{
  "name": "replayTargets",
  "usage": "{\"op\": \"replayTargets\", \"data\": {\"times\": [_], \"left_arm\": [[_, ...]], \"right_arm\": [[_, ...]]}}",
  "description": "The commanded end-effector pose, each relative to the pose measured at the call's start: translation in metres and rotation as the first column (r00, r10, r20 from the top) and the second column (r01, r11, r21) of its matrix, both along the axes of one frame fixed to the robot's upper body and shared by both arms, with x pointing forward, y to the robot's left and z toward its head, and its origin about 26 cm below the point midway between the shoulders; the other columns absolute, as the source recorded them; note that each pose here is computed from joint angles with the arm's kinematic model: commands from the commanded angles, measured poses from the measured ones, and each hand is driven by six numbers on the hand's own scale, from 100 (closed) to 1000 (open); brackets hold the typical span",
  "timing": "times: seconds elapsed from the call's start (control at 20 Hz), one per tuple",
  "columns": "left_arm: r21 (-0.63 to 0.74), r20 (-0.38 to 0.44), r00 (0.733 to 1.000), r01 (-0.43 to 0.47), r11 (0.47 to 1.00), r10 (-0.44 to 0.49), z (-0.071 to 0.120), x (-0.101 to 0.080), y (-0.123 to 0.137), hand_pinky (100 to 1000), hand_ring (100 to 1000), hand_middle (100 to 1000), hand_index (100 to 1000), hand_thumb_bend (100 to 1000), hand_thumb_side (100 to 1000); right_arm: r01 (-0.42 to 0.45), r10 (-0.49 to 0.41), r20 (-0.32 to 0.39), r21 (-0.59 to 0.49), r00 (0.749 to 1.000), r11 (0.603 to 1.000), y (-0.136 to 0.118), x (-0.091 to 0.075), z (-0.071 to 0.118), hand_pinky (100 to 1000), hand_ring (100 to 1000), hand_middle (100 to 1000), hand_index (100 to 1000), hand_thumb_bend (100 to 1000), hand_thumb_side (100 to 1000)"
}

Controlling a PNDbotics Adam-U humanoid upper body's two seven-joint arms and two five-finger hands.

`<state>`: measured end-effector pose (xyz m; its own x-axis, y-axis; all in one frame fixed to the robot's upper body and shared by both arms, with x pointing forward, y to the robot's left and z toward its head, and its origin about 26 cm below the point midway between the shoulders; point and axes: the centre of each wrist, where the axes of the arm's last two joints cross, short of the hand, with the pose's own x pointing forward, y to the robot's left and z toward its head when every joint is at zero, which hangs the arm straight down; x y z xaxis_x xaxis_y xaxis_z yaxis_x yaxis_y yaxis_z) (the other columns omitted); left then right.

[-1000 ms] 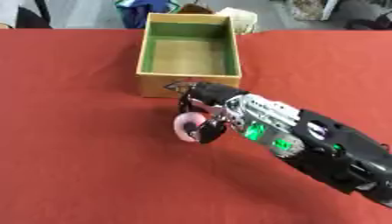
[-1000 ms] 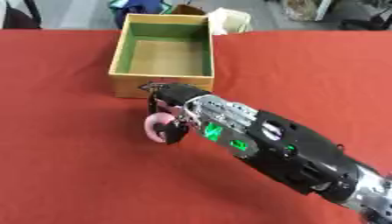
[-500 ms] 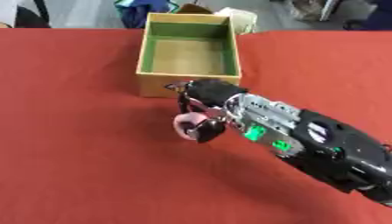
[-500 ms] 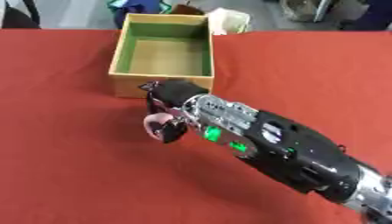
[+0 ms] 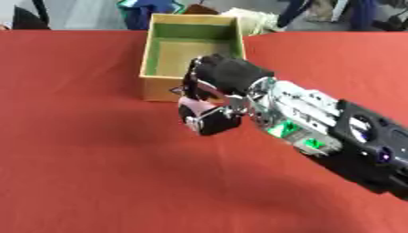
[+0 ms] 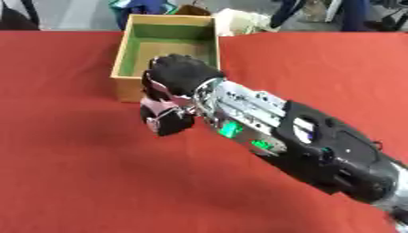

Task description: Pick up objects on the table and place them in the box.

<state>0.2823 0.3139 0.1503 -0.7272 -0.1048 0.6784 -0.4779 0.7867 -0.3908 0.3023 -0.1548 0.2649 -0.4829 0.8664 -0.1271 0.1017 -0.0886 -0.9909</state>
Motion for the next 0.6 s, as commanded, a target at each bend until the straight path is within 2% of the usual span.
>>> {"op": "replayTargets", "data": {"times": [0.05,0.25,0.6], "left_arm": [[0.02,0.028,1.0,0.0,1.0,0.0,0.009,-0.003,0.002,419,374,389,563,100,774],[0.018,0.025,1.0,0.001,1.0,-0.002,0.008,-0.003,0.002,420,374,389,564,100,774],[0.015,0.022,1.0,0.008,1.0,-0.008,0.007,-0.003,0.002,420,374,388,564,100,773]], "right_arm": [[-0.001,-0.003,0.097,0.036,0.995,0.999,-0.009,-0.007,0.029,179,532,355,442,100,274],[0.001,-0.015,0.167,0.081,0.986,0.997,-0.014,-0.008,0.049,166,530,359,448,100,262],[0.01,-0.037,0.22,0.123,0.975,0.992,-0.018,-0.01,0.067,164,536,387,487,100,237]]}}
